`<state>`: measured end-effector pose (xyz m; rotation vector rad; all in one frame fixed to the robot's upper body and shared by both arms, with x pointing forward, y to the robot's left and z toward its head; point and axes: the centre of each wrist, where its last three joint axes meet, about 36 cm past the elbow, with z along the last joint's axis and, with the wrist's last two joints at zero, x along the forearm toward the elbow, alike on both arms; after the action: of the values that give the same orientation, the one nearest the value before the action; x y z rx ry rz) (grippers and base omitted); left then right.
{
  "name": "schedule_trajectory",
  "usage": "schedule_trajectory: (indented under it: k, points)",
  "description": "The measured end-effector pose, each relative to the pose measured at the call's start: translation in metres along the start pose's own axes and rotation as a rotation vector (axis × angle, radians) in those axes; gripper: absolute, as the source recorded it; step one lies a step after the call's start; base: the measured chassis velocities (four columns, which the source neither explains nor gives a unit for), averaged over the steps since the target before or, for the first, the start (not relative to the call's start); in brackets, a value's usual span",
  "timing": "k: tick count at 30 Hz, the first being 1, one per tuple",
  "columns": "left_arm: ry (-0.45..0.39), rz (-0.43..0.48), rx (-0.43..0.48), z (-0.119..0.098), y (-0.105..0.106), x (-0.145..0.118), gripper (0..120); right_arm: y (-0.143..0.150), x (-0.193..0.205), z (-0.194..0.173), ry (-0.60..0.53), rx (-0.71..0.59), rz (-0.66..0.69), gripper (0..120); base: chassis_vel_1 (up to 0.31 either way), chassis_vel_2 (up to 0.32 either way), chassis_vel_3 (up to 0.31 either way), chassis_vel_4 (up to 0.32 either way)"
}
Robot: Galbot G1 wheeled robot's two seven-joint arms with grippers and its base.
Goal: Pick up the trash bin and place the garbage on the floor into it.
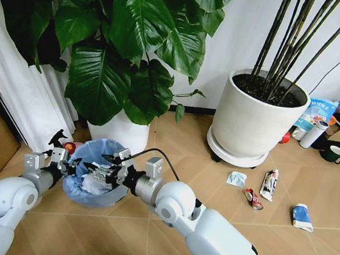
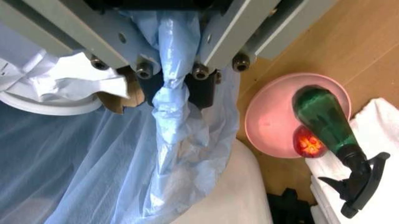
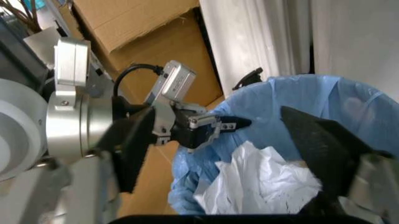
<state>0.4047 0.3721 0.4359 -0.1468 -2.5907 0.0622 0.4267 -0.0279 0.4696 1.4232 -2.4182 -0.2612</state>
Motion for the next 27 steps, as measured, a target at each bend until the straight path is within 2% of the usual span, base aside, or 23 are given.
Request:
schedule_trajectory:
  k: [2, 6, 8, 11, 13, 15, 17, 18, 19, 22, 27]
  points:
    - [-0.001, -0.004, -0.002, 0.001, 0.000, 0.000, 0, -0.002, 0.001, -0.003, -0.015, 0.002, 0.018, 91, 0.000, 0.000, 0.000, 0.000]
    - [-0.004, -0.017, -0.011, 0.003, 0.001, 0.000, 0, -0.011, 0.006, -0.008, -0.046, 0.023, 0.080, 100, 0.000, 0.000, 0.000, 0.000]
    - [-0.004, -0.023, -0.015, 0.004, 0.001, 0.001, 0, -0.018, 0.010, -0.008, -0.056, 0.043, 0.120, 100, 0.000, 0.000, 0.000, 0.000]
    - [-0.003, -0.029, -0.017, 0.008, 0.001, 0.001, 0, -0.044, 0.027, 0.002, -0.066, 0.084, 0.252, 100, 0.000, 0.000, 0.000, 0.000]
    - [-0.004, -0.029, -0.016, 0.008, 0.001, 0.002, 0, -0.047, 0.030, 0.003, -0.065, 0.085, 0.267, 100, 0.000, 0.000, 0.000, 0.000]
    - [-0.008, -0.032, -0.015, 0.009, 0.001, 0.002, 0, -0.067, 0.052, 0.018, -0.056, 0.098, 0.367, 100, 0.000, 0.000, 0.000, 0.000]
    - [-0.008, -0.032, -0.015, 0.009, 0.001, 0.002, 0, -0.070, 0.055, 0.021, -0.054, 0.100, 0.382, 100, 0.000, 0.000, 0.000, 0.000]
    - [-0.008, -0.033, -0.015, 0.010, 0.001, 0.002, 0, -0.083, 0.075, 0.035, -0.044, 0.114, 0.453, 100, 0.000, 0.000, 0.000, 0.000]
    - [-0.008, -0.033, -0.015, 0.010, 0.001, 0.002, 0, -0.083, 0.075, 0.035, -0.044, 0.114, 0.453, 100, 0.000, 0.000, 0.000, 0.000]
    - [-0.006, -0.033, -0.013, 0.012, 0.000, 0.002, 0, -0.100, 0.110, 0.054, -0.027, 0.113, 0.552, 100, 0.000, 0.000, 0.000, 0.000]
    - [-0.009, -0.030, -0.013, 0.015, -0.004, 0.003, 0, -0.117, 0.144, 0.067, -0.048, 0.110, 0.629, 100, 0.000, 0.000, 0.000, 0.000]
